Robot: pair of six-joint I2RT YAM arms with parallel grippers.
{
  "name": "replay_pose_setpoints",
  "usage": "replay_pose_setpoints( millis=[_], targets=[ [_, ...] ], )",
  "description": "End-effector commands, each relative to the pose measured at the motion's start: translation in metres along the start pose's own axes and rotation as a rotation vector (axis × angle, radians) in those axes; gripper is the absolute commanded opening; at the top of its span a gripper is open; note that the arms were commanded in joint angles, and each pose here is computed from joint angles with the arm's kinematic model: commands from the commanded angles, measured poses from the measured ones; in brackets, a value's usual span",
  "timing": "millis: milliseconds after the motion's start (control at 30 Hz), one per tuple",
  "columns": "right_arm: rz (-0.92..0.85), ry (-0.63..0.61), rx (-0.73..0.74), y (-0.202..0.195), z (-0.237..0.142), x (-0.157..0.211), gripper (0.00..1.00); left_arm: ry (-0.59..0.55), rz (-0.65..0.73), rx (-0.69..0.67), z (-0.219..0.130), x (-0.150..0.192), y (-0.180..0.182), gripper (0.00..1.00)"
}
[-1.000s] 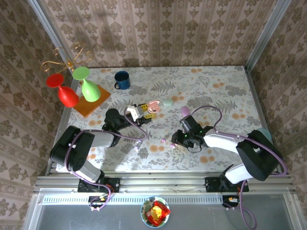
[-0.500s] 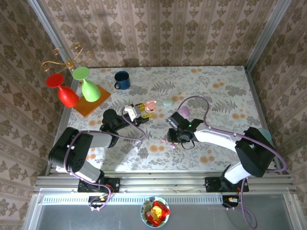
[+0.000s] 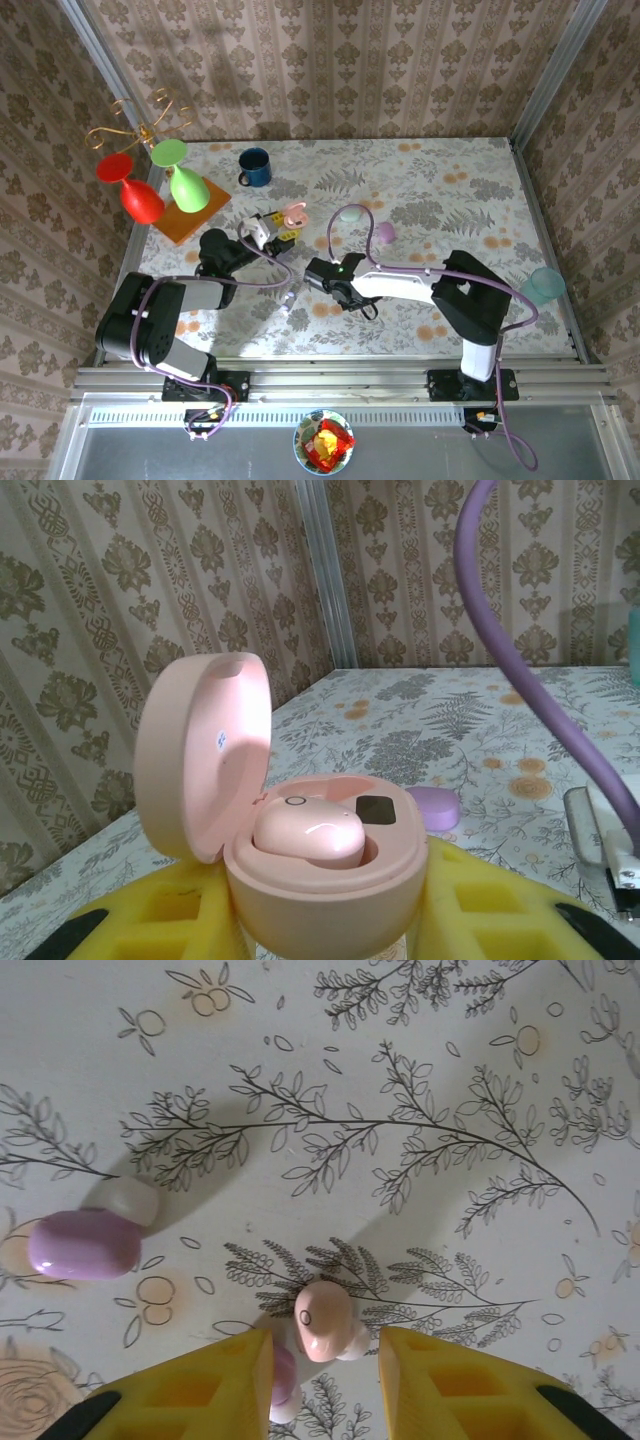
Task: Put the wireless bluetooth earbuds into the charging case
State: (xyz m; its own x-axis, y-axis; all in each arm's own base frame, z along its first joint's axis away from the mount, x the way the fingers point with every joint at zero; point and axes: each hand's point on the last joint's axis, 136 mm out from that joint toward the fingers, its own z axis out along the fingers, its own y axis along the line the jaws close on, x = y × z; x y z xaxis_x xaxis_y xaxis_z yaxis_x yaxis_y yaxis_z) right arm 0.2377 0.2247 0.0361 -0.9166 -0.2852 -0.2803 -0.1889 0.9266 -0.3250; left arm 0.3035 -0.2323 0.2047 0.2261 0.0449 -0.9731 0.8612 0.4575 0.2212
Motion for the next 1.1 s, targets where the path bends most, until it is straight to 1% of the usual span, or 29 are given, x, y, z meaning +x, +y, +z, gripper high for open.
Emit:
replay_pose_setpoints(
  millis=[0,433,667,800,1067],
  targets=[
    [-0.028,-0.013,0.092,-0.013,-0.003,-0.004,0.35,-0.025,-0.009,0.029,0.0,-0.006,-0.004,0.26],
    [-0.067,0.02,0.087,-0.002,0.005,-0.003,0.33,-0.029,0.005,0.017,-0.001,-0.009,-0.002,0.27],
    [-0.083,0.038,0.116,-0.005,0.01,0.0,0.31,-0.029,0.005,0.016,-0.001,-0.009,-0.002,0.27],
    [-0.092,0.039,0.13,-0.006,0.01,-0.001,0.28,-0.029,0.005,0.017,-0.001,-0.009,-0.002,0.27],
    [-0.097,0.026,0.146,-0.009,0.008,-0.004,0.18,-0.027,0.005,0.017,-0.002,-0.008,-0.002,0.27]
  ],
)
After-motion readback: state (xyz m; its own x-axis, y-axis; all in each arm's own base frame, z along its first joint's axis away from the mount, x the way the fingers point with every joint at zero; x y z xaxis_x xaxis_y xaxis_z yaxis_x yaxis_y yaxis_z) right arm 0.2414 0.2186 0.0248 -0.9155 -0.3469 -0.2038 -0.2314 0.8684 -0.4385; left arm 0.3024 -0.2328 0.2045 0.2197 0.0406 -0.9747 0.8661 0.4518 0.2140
